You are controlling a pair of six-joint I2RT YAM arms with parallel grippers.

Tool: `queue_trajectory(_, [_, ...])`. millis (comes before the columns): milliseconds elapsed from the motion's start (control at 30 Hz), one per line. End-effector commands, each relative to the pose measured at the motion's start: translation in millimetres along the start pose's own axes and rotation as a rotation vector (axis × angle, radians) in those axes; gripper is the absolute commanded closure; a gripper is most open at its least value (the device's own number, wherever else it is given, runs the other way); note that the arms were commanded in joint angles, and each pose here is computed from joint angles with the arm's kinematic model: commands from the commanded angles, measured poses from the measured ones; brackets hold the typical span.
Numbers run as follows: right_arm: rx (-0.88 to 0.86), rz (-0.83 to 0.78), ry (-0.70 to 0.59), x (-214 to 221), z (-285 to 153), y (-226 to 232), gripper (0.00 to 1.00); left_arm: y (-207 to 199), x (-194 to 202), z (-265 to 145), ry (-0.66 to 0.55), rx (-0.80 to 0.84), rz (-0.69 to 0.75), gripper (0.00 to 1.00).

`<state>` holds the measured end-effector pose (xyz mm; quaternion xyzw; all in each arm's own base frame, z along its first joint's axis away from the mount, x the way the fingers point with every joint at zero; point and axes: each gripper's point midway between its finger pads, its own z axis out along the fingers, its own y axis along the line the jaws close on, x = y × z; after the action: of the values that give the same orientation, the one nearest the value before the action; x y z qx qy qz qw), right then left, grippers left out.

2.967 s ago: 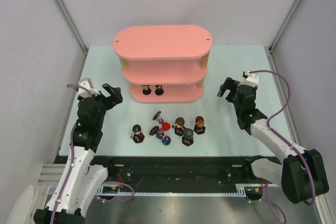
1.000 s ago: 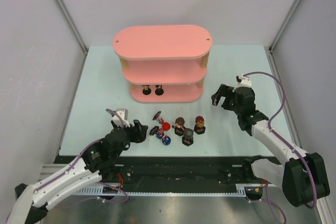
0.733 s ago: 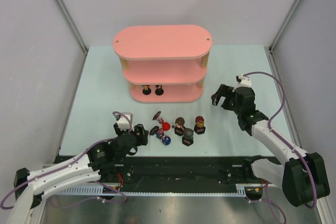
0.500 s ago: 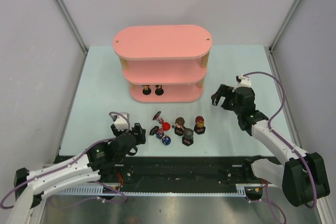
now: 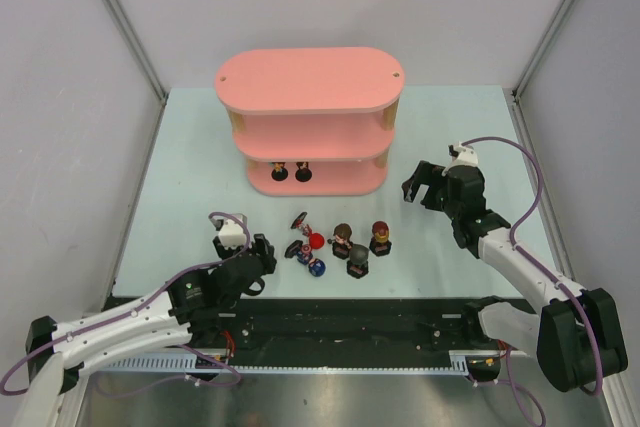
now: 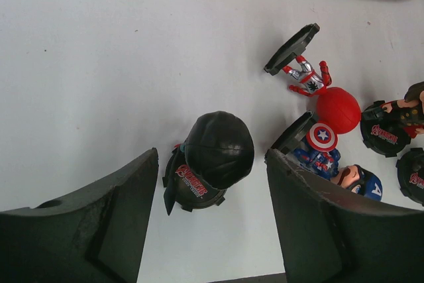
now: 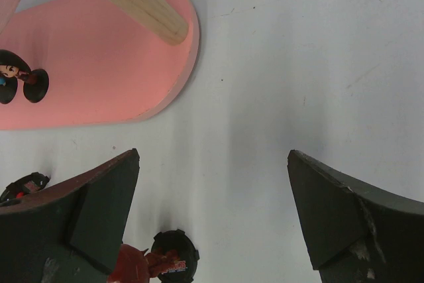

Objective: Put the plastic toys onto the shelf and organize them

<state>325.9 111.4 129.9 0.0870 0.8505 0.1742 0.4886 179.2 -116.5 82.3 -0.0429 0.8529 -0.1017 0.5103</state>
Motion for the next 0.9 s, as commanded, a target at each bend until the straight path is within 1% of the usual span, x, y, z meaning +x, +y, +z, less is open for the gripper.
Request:
queue_trajectory(0, [-0.021, -0.014, -0.030, -11.3, 0.2, 7.3, 0.00, -8.6, -15.1, -4.7, -0.027, 0.011, -0.054, 0.28])
queue_trajectory(500, [0.000, -0.009, -0.025, -9.5, 1.2, 2.3, 0.00, -6.3, -8.1, -3.9, 0.006, -0.021, -0.033, 0.29])
queue_trajectory(867, [0.011, -0.004, -0.020, -8.2, 2.0, -0.3, 0.00, -6.1, -8.0, -3.8, 0.008, -0.025, -0.030, 0.32])
